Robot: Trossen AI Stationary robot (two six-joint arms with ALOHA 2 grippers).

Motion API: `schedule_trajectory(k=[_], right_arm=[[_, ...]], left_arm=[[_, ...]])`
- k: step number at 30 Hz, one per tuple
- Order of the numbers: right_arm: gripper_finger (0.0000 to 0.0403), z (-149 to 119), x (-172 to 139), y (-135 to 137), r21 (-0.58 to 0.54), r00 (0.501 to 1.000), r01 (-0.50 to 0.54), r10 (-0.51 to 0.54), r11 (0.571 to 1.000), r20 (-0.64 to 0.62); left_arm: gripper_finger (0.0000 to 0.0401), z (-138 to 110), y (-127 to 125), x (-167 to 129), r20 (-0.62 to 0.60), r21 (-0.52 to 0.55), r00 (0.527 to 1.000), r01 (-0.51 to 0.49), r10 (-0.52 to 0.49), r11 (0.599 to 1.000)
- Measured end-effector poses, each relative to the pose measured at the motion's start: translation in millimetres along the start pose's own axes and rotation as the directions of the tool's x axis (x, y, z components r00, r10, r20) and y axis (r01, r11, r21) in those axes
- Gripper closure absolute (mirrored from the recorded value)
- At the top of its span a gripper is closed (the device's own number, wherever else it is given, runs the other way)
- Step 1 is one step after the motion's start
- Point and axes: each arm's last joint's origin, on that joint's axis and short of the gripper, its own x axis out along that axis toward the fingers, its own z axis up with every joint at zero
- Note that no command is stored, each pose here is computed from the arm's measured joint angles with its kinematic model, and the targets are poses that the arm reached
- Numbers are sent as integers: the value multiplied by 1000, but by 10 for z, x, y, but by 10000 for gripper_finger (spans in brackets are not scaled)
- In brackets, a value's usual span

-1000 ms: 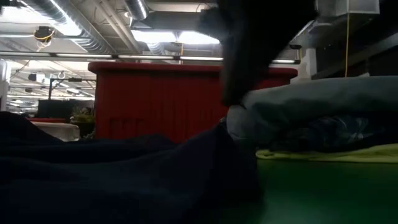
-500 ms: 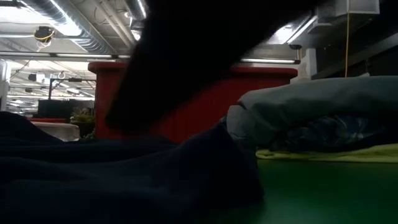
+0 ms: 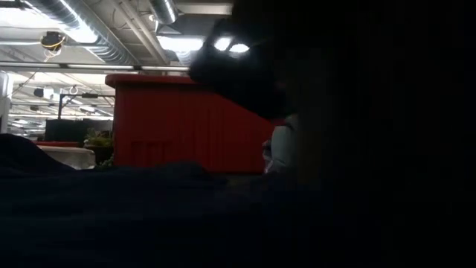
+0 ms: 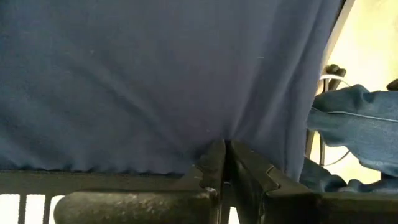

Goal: Fold Laundry from Bin
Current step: Fold the dark blue underwear shorts

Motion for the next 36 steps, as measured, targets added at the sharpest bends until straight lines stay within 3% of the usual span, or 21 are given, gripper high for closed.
schedule_trajectory(k=[7, 14, 20, 26, 31, 36], right_arm=[[402, -36, -19, 42, 9, 989, -141, 141, 990, -51], [402, -36, -150, 65, 10, 989, -139, 139, 990, -57], [402, 23, -469, 105, -1, 992, -125, 125, 992, -14], [402, 85, -733, 87, -17, 992, -120, 120, 993, 47], [402, 144, -942, -118, -66, 993, -45, 51, 997, 106], [402, 188, -1041, -548, -54, 985, 94, -85, 994, 149]], left_arm=[[381, -2, 3, -5, -7, 2, 1000, -3, 3, 1000], [398, 10, 9, -84, -24, 1, 1000, 4, -4, 1000], [394, 62, -39, -311, -33, -10, 996, 79, -79, 997], [396, 87, -63, -455, -64, 50, 990, 132, -129, 990], [370, 179, -66, -437, -44, 142, 990, 135, -130, 981], [312, 404, -48, -393, 38, 182, 993, 104, -112, 978]])
